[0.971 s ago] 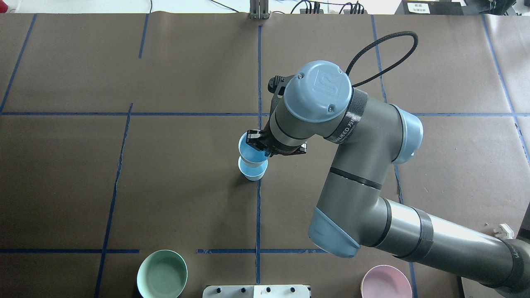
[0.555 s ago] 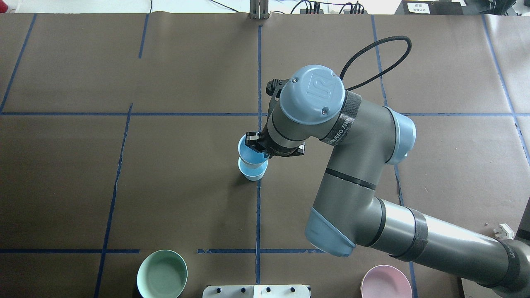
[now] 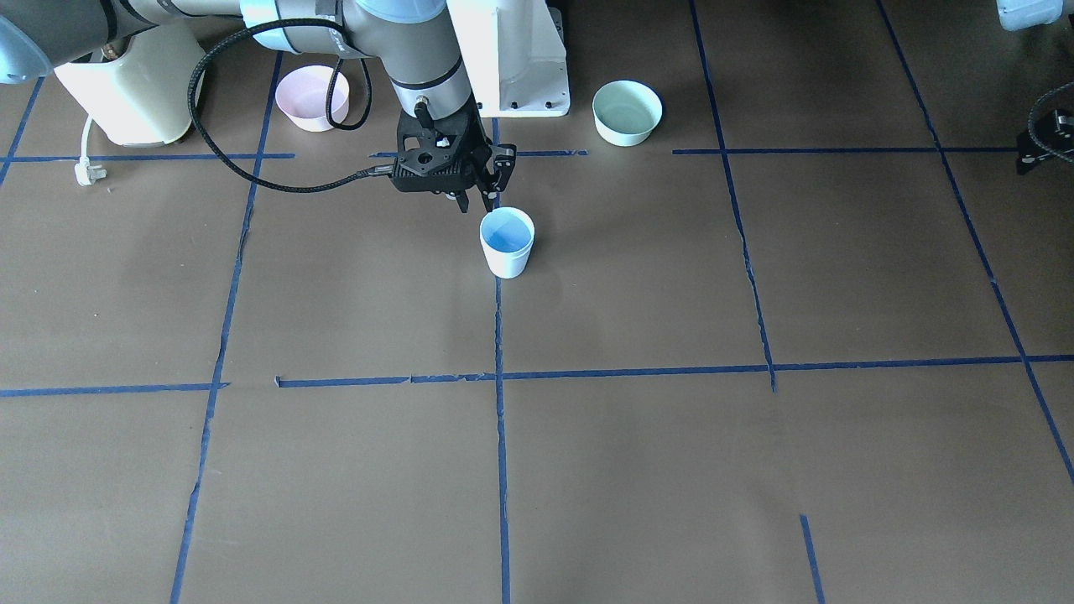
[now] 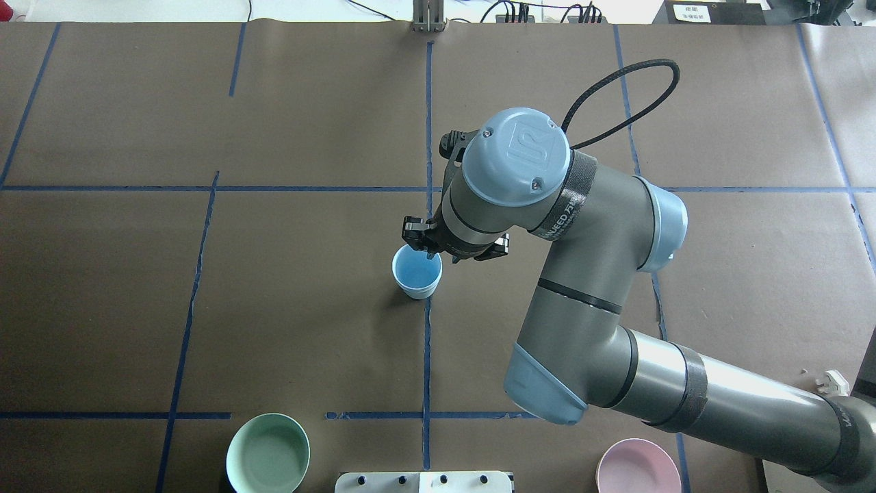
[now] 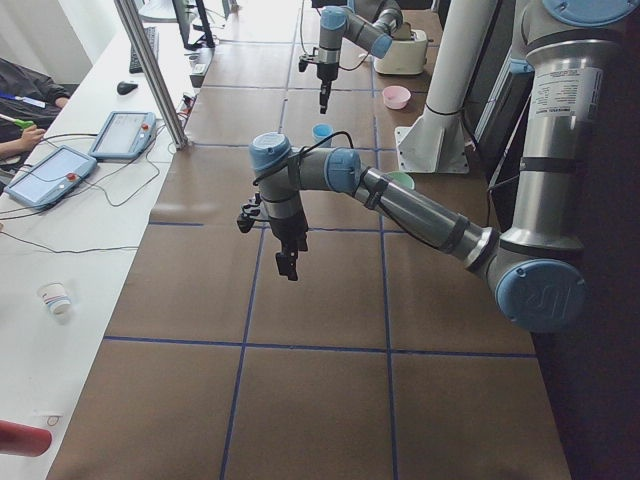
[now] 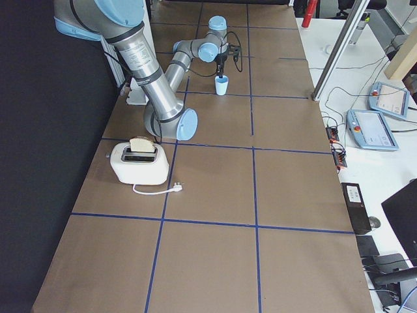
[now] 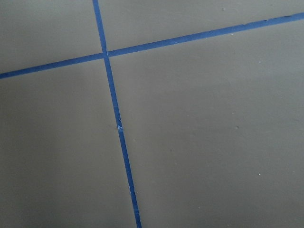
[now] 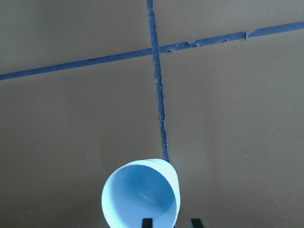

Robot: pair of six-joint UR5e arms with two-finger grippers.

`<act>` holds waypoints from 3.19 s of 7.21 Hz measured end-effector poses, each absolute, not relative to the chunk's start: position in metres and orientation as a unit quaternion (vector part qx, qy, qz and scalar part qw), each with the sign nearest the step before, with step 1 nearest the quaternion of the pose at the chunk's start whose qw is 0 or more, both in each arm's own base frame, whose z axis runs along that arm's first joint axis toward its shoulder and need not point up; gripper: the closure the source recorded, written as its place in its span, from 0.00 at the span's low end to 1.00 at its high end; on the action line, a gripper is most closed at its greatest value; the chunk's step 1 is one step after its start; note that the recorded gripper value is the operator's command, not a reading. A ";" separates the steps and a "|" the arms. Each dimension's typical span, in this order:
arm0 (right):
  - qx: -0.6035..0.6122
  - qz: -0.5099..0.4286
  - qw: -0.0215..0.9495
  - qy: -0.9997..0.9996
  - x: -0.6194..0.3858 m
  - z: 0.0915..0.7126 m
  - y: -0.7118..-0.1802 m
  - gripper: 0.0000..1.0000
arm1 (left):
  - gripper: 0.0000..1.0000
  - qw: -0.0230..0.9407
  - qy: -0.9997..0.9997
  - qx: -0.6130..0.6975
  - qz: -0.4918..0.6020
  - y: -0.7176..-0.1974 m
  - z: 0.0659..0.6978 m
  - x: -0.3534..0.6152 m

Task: Stack blue cups with both arms

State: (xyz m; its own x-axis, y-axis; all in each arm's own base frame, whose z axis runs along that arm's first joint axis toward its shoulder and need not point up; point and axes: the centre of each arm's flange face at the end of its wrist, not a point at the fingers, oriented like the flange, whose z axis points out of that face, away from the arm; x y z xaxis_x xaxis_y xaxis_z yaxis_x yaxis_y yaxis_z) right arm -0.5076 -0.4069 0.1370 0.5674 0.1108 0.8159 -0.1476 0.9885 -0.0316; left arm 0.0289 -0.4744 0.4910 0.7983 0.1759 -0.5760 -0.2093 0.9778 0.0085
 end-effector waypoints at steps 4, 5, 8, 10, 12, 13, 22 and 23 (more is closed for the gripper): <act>0.053 0.065 0.888 -0.451 -0.469 0.161 -0.415 0.00 | 0.00 0.946 0.306 -0.023 0.110 -0.482 0.516 0.002; 0.073 0.043 0.893 -0.442 -0.436 0.183 -0.428 0.00 | 0.00 0.940 0.322 -0.018 0.112 -0.487 0.533 -0.013; 0.089 -0.019 0.901 -0.423 -0.287 0.265 -0.505 0.00 | 0.00 0.915 0.389 0.000 0.108 -0.494 0.605 -0.046; 0.091 -0.060 0.909 -0.403 -0.171 0.358 -0.543 0.00 | 0.00 0.913 0.394 0.010 0.102 -0.489 0.634 -0.054; 0.067 -0.082 0.909 -0.402 -0.058 0.483 -0.545 0.00 | 0.00 0.914 0.395 0.007 0.093 -0.482 0.646 -0.059; 0.044 -0.058 0.909 -0.411 -0.011 0.541 -0.530 0.00 | 0.00 0.914 0.395 0.005 0.092 -0.480 0.649 -0.060; 0.041 0.014 0.902 -0.430 0.071 0.661 -0.449 0.00 | 0.00 0.914 0.397 -0.026 0.079 -0.464 0.690 -0.064; 0.033 0.019 0.904 -0.427 0.072 0.660 -0.453 0.00 | 0.00 0.915 0.395 -0.018 0.081 -0.462 0.692 -0.066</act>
